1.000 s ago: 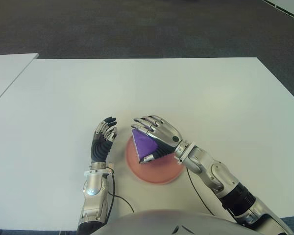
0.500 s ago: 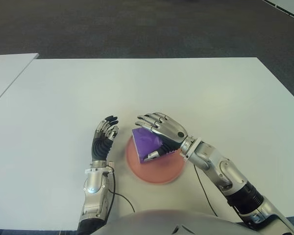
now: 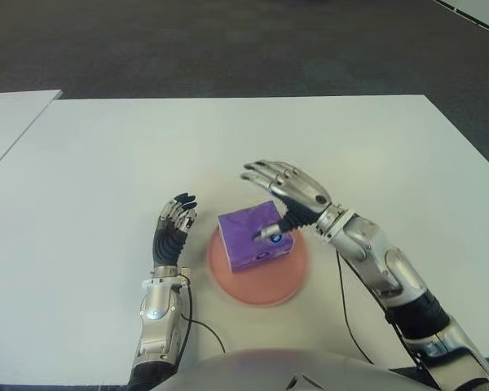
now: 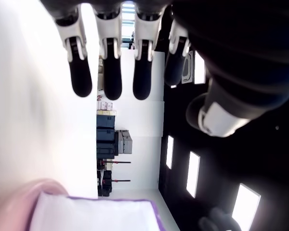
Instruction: Put the tissue paper into the plate.
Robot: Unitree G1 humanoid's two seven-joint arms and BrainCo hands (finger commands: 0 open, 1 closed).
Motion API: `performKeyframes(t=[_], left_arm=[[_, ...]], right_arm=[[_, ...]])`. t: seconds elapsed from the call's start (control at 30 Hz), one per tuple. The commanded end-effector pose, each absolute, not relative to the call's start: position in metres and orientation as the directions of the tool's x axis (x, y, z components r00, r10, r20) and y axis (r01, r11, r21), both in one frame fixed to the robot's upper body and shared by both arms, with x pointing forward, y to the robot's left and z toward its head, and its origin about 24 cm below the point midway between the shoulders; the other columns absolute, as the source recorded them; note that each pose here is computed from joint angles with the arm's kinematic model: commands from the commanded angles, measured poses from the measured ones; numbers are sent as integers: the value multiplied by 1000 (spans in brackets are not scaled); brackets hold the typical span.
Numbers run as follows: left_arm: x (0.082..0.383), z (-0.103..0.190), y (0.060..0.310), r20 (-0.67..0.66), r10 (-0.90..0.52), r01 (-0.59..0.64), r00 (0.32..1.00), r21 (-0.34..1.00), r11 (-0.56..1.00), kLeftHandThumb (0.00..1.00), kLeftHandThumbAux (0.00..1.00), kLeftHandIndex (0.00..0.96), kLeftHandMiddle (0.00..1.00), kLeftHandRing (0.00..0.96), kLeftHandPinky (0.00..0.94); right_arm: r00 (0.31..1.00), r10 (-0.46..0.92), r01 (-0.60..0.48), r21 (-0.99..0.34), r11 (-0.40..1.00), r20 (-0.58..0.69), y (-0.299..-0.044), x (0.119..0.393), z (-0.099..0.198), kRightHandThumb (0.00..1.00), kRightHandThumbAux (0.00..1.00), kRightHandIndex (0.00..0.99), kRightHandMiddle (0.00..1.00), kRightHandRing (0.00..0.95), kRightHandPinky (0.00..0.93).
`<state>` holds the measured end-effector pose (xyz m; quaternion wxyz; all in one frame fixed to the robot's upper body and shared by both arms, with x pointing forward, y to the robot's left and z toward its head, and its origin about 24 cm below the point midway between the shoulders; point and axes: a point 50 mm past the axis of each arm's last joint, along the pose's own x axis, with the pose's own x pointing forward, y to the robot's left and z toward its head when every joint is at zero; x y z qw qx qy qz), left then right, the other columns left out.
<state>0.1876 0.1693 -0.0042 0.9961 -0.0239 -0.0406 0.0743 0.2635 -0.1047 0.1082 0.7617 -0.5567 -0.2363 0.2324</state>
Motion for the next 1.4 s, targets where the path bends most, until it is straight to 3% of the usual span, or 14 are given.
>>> performKeyframes(t=[0.03, 0.17, 0.43, 0.6, 0.87, 1.4], left_arm=[[187, -9, 168, 43, 163, -161, 986, -50, 986, 236, 583, 229, 270, 278, 310], [188, -9, 168, 45, 160, -158, 986, -39, 987, 235, 589, 228, 269, 274, 306], [187, -8, 164, 42, 162, -161, 986, -17, 987, 218, 598, 228, 265, 270, 303], [186, -8, 162, 29, 173, -172, 984, -31, 985, 220, 580, 234, 264, 273, 306], [186, -15, 168, -3, 175, -175, 985, -40, 984, 228, 558, 235, 264, 268, 295], [182, -15, 170, -30, 198, -199, 980, -64, 978, 245, 584, 228, 271, 278, 309]], right_arm=[[862, 488, -150, -850, 505, 138, -110, 273, 96, 135, 298, 0, 0, 0, 59], [905, 398, -163, -741, 652, 151, -113, 277, 83, 140, 300, 3, 0, 6, 83], [955, 253, -125, -563, 817, 156, -123, 285, 65, 149, 341, 60, 44, 44, 96], [976, 191, -123, -453, 883, 108, -133, 264, 40, 152, 396, 82, 61, 52, 85], [989, 129, -94, -381, 920, 70, -139, 257, 23, 157, 508, 100, 84, 64, 91], [995, 73, -54, -246, 968, 68, -150, 249, 2, 312, 546, 162, 204, 198, 224]])
